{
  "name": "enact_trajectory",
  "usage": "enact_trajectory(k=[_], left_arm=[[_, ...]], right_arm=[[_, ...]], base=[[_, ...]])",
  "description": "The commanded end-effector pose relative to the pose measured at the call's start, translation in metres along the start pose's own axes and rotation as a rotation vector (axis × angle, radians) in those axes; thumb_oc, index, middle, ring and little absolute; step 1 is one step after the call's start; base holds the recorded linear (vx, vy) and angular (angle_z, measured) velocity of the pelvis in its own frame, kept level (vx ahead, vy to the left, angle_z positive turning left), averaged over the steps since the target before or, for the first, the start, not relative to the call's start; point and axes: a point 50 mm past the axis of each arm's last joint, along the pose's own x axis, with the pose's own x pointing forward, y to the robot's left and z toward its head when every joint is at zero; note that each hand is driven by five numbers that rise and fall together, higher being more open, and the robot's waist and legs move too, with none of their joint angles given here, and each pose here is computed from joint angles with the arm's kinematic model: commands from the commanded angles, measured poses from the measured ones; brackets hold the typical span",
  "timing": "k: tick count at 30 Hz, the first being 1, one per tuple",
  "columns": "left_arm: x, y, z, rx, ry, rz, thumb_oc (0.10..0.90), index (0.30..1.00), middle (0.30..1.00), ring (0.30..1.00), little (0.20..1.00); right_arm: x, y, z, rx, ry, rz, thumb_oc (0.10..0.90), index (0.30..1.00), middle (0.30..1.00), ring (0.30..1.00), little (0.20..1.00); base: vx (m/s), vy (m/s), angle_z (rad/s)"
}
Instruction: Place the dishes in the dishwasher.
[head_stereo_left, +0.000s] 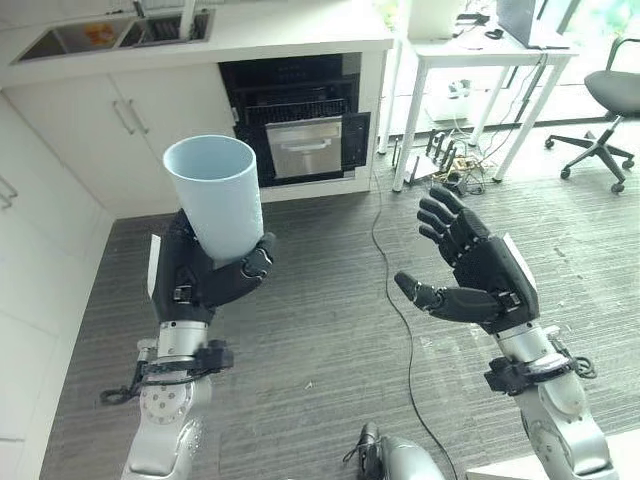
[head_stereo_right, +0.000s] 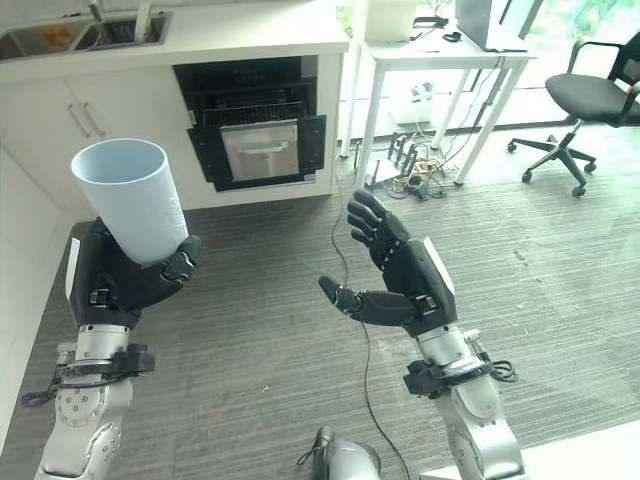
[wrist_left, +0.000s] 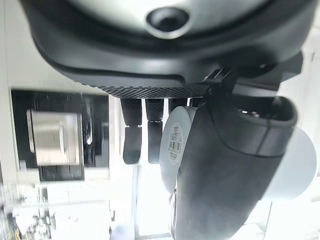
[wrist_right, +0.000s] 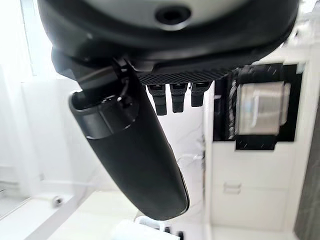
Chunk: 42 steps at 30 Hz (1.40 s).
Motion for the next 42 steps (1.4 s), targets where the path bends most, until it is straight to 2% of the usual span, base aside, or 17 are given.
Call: enact_trajectory(k=[1,15,24,25,30,33,35,42], left_arm=[[0.008,-0.009,0.044,-0.029,-0.292,-0.073,0.400,0.300,0.300,0.300,0.300],[-0.001,0.004,0.045,-0.020,-0.321,-0.025,0.400,0.300,0.300,0.300,0.300],[0.020,-0.003,0.054,0.037,-0.366,-0.097,0.400,0.300,0.300,0.300,0.300],[0.022,-0.006,0.057,0.087,-0.397,-0.103,0.400,0.300,0.300,0.300,0.300],[0.020,-0.006,0.057,0.137,-0.403,-0.090,0.400,0.300,0.300,0.300,0.300],[0.023,-0.003,0.058,0.166,-0.405,-0.072,0.400,0.300,0.300,0.300,0.300],[0.023,-0.003,0.061,0.249,-0.432,-0.053,0.400,0.300,0.300,0.300,0.300],[0.020,-0.003,0.058,0.255,-0.418,-0.021,0.400,0.300,0.300,0.300,0.300]], right_arm=[[0.015,-0.002,0.042,-0.023,-0.255,0.036,0.800,0.900,0.900,0.900,0.900],[0.008,-0.004,0.042,-0.040,-0.239,0.069,0.800,0.900,0.900,0.900,0.900],[0.018,0.001,0.047,0.000,-0.310,0.018,0.800,0.900,0.900,0.900,0.900],[0.021,0.005,0.045,0.025,-0.314,0.003,0.800,0.900,0.900,0.900,0.900],[0.021,0.012,0.033,0.076,-0.250,0.035,0.800,0.900,0.900,0.900,0.900],[0.021,0.008,0.034,0.076,-0.246,0.049,0.800,0.900,0.900,0.900,0.900],[0.021,0.005,0.032,0.115,-0.239,0.047,0.800,0.900,0.900,0.900,0.900],[0.027,0.015,0.029,0.108,-0.226,0.062,0.800,0.900,0.900,0.900,0.900]], base=[[0.14,0.036,-0.30],[0.16,0.163,-0.05],[0.20,0.230,0.16],[0.27,0.254,0.29],[0.14,0.146,0.20],[0.25,-0.132,-0.28],[0.23,-0.270,-0.11],[0.32,-0.323,0.00]])
